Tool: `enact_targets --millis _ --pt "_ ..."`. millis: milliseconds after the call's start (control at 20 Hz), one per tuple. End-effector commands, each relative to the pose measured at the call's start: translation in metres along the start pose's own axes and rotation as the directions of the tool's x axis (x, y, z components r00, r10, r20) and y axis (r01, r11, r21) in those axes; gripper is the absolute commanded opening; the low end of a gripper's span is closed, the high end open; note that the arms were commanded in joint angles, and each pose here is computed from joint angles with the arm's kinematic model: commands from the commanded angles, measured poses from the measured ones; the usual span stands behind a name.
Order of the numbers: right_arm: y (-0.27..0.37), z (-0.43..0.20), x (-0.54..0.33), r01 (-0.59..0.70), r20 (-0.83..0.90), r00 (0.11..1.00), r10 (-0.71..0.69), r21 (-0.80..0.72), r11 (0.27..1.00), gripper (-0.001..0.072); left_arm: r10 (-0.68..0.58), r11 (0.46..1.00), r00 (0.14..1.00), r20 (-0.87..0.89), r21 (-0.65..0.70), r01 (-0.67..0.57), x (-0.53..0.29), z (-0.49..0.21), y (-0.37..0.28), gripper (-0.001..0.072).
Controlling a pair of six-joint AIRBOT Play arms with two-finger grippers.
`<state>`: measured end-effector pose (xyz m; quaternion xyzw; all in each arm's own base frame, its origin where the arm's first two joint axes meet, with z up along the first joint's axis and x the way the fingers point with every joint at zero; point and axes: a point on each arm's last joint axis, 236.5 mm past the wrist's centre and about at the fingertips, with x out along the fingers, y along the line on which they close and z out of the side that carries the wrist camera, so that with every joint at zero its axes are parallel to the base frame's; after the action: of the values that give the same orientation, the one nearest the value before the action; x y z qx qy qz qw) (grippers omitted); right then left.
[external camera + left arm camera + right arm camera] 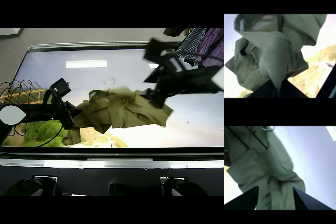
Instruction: Fold the clothes and pants, and hang the long-sleeved shirts on hangers.
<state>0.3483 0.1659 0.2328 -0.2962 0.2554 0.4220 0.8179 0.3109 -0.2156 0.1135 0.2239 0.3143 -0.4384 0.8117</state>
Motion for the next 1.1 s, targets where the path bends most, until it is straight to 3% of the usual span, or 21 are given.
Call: enact_targets --millis 0,150,400,600,1050 --pt "-0.039 -0.043 -0.029 0.046 0.005 0.999 -0.047 0.143 0.989 0.0510 -0.018 1.000 1.000 0.005 0.001 0.018 -0.002 0.001 -0.005 0.0019" --pt "-0.050 -0.071 -0.013 0.022 -0.032 0.999 -0.019 0.120 0.992 0.0509 -0.021 0.999 1.000 0.016 0.026 0.021 -0.004 0.004 -0.007 0.0019" --pt "-0.043 -0.083 0.048 -0.152 -0.006 0.988 0.154 0.136 0.979 0.0505 -0.031 0.999 0.999 0.030 0.016 0.031 -0.004 0.007 -0.009 0.0019" --pt "-0.035 -0.116 0.107 -0.279 -0.047 0.959 0.280 0.027 0.960 0.0486 -0.033 0.999 0.999 0.032 0.015 0.033 -0.004 0.008 -0.010 0.0019" --pt "-0.016 -0.136 0.210 -0.404 0.055 0.915 0.401 0.077 0.911 0.0486 -0.037 0.999 0.999 0.036 0.037 0.036 -0.004 0.008 -0.011 0.0019"
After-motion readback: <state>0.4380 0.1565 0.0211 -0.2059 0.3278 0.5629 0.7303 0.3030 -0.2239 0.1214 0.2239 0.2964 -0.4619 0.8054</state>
